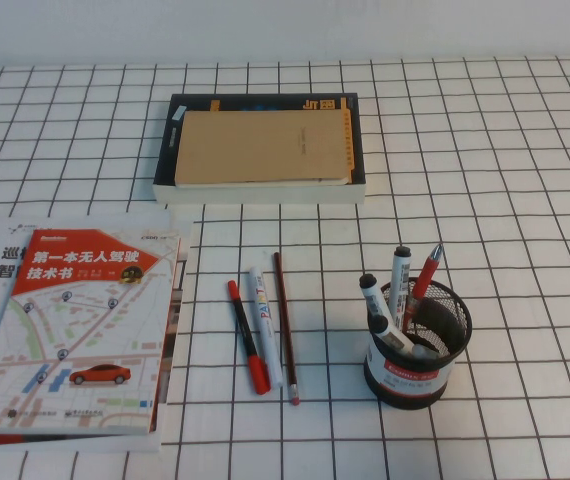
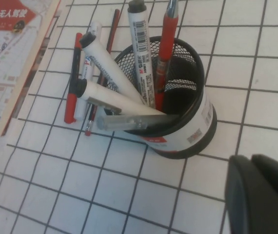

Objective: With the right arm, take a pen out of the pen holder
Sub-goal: 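Take a marker out of the pen holder and lay it on the table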

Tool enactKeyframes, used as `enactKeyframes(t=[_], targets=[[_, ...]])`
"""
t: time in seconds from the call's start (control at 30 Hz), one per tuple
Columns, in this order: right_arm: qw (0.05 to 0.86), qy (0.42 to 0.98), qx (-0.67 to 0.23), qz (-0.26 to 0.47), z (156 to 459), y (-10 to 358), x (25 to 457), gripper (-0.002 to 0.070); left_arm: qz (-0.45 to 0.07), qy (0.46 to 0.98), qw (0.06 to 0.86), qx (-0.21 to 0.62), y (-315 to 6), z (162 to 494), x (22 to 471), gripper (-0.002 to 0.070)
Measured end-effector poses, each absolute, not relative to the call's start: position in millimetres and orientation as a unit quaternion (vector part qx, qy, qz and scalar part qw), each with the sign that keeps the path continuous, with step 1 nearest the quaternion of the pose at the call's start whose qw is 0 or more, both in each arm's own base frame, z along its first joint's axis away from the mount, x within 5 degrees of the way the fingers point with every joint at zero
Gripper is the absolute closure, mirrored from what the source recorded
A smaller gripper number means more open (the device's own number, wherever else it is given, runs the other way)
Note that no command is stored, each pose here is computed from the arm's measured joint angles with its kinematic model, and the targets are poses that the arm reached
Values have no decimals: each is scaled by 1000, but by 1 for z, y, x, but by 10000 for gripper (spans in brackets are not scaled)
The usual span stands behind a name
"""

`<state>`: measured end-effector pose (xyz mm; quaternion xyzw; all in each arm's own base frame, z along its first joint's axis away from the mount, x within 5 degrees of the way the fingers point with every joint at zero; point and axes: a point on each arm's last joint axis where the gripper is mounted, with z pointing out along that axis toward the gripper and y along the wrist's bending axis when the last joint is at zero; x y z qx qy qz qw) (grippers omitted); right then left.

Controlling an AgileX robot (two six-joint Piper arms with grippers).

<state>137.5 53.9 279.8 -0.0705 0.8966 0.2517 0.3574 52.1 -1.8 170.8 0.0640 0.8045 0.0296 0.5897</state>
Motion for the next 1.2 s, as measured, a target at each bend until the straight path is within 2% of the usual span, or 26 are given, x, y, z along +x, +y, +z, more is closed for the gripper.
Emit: enactKeyframes(t=[0.13,0.3,0.53,0.7,0.9,1.07,1.2], targets=[[353,896,-105,246,280,62,151,692,30,805,590,64,-2,171,52,679],[368,876,-173,258,285,91,160,692,30,805,590,64,-2,171,52,679],[392,829,-272,291,290,137,147,676,30,805,590,64,-2,171,52,679],[420,798,-327,284,289,148,138,569,30,805,590,64,-2,171,52,679],[480,784,-311,242,258,136,126,393,30,805,590,64,-2,171,52,679],[526,758,-331,201,222,124,109,364,30,805,590,64,-2,171,52,679],[570,716,-346,207,213,124,98,360,30,805,590,64,-2,171,52,679]])
